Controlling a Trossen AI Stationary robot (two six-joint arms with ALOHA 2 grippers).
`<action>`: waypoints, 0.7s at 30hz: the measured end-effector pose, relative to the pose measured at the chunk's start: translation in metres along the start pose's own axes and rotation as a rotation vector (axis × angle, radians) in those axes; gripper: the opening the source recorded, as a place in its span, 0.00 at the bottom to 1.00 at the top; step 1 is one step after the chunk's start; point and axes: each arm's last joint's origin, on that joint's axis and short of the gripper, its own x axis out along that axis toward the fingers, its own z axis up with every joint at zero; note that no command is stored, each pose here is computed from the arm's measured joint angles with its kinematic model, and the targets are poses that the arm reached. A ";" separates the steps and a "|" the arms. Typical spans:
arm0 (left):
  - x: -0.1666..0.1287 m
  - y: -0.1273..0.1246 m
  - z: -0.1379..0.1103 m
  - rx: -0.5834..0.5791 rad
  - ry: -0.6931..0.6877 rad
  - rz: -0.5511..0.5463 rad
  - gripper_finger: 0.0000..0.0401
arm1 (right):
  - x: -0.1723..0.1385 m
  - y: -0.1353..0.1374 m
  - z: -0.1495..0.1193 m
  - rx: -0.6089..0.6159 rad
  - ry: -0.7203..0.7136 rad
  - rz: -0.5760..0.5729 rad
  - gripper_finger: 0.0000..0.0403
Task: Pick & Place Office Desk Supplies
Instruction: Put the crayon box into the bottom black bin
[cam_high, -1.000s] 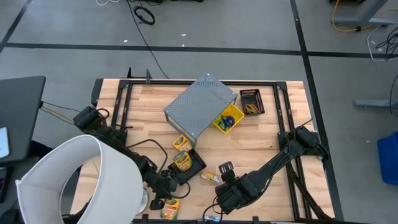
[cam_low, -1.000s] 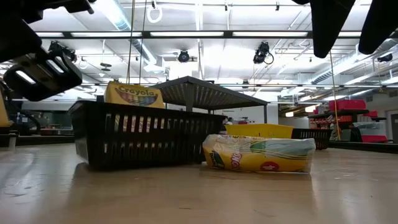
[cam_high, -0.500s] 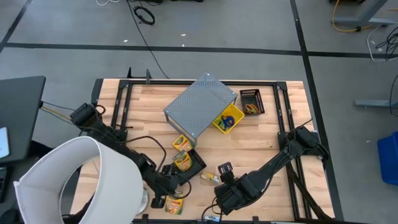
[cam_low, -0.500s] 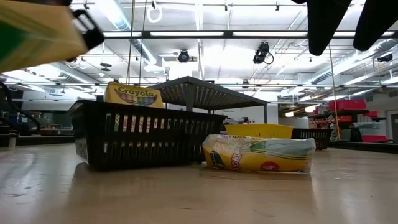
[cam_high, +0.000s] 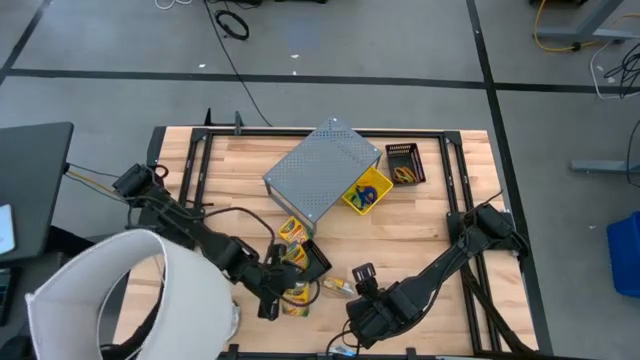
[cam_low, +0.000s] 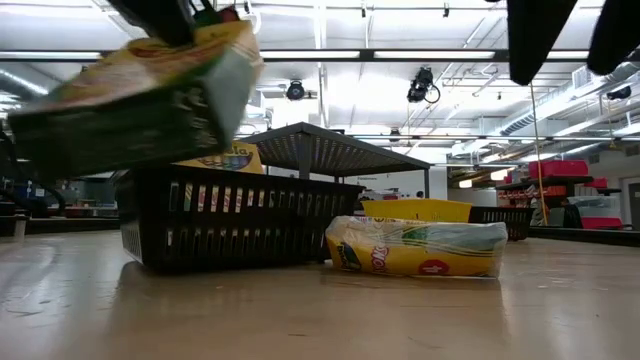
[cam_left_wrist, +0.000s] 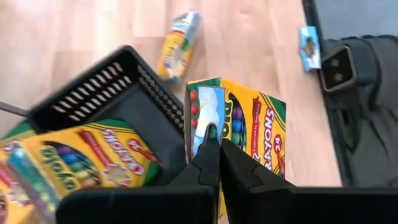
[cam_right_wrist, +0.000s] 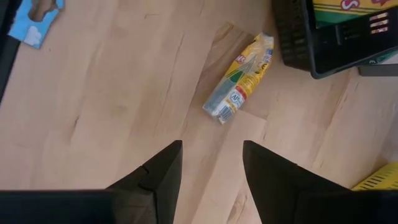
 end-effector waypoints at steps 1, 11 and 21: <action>0.000 0.001 0.001 -0.001 -0.002 0.006 0.00 | 0.000 0.001 0.000 0.000 -0.001 0.001 0.44; 0.002 0.011 0.006 -0.029 -0.034 0.089 0.00 | -0.003 0.009 -0.002 0.028 -0.009 -0.009 0.44; 0.004 0.026 0.008 -0.045 -0.046 0.233 0.00 | -0.004 0.012 -0.003 0.040 -0.012 -0.009 0.44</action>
